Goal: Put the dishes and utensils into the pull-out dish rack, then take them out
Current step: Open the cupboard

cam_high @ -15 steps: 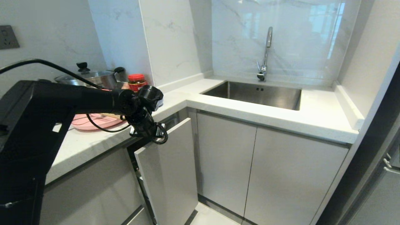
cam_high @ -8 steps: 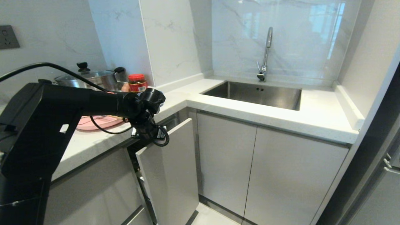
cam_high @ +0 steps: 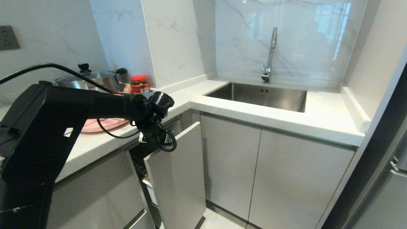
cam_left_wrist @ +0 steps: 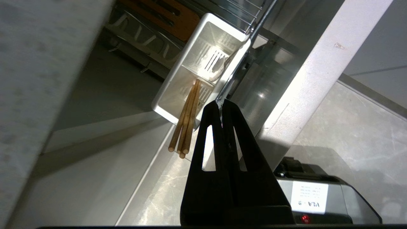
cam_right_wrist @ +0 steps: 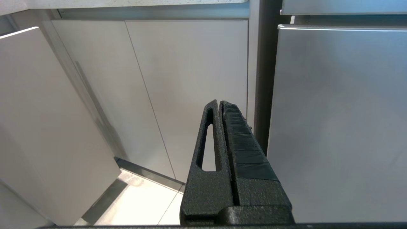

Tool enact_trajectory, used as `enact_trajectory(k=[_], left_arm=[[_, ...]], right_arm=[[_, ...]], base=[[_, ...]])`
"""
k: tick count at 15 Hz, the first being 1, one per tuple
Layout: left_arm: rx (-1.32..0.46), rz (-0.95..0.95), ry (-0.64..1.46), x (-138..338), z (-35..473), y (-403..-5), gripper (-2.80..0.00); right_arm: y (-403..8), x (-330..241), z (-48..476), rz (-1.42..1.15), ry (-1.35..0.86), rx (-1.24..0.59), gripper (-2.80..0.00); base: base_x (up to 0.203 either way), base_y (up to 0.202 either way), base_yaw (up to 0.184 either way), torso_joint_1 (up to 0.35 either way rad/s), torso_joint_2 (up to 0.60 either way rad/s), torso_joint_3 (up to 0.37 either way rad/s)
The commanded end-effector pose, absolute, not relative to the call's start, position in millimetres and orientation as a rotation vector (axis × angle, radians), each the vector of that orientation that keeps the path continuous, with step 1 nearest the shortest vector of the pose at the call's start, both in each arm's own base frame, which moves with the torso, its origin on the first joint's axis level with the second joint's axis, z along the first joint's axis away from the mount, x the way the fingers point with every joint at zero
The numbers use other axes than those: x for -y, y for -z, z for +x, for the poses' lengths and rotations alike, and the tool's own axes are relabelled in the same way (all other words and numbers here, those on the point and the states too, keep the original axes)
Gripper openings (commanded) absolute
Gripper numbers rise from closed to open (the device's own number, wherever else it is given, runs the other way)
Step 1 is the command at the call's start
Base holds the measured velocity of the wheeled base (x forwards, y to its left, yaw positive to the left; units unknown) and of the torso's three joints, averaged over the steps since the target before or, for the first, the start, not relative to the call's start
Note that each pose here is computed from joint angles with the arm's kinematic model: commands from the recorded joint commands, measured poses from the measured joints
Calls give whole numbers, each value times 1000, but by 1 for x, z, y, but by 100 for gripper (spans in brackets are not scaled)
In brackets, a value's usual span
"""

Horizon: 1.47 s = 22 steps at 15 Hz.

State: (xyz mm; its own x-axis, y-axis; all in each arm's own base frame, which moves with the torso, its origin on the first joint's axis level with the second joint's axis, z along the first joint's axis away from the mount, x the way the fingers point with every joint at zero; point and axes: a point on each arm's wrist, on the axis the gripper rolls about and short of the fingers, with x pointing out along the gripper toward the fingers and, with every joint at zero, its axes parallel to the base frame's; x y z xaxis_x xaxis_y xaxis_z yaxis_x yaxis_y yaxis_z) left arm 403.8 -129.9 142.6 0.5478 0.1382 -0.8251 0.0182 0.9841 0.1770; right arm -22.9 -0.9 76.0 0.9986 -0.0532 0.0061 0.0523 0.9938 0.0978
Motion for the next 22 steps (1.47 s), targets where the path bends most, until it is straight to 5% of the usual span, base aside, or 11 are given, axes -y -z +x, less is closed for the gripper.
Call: enact_trajectory(k=[1, 22], left_arm=[[-992, 169, -40, 137, 399, -146, -280], [-1173, 4, 199, 225, 348, -136, -280]], right_arm=[[-76, 1, -23, 98, 53, 12, -280], [-76, 1, -23, 98, 53, 12, -280]], base=[[0, 0, 0, 0, 0, 0], [0, 0, 0, 0, 0, 0]])
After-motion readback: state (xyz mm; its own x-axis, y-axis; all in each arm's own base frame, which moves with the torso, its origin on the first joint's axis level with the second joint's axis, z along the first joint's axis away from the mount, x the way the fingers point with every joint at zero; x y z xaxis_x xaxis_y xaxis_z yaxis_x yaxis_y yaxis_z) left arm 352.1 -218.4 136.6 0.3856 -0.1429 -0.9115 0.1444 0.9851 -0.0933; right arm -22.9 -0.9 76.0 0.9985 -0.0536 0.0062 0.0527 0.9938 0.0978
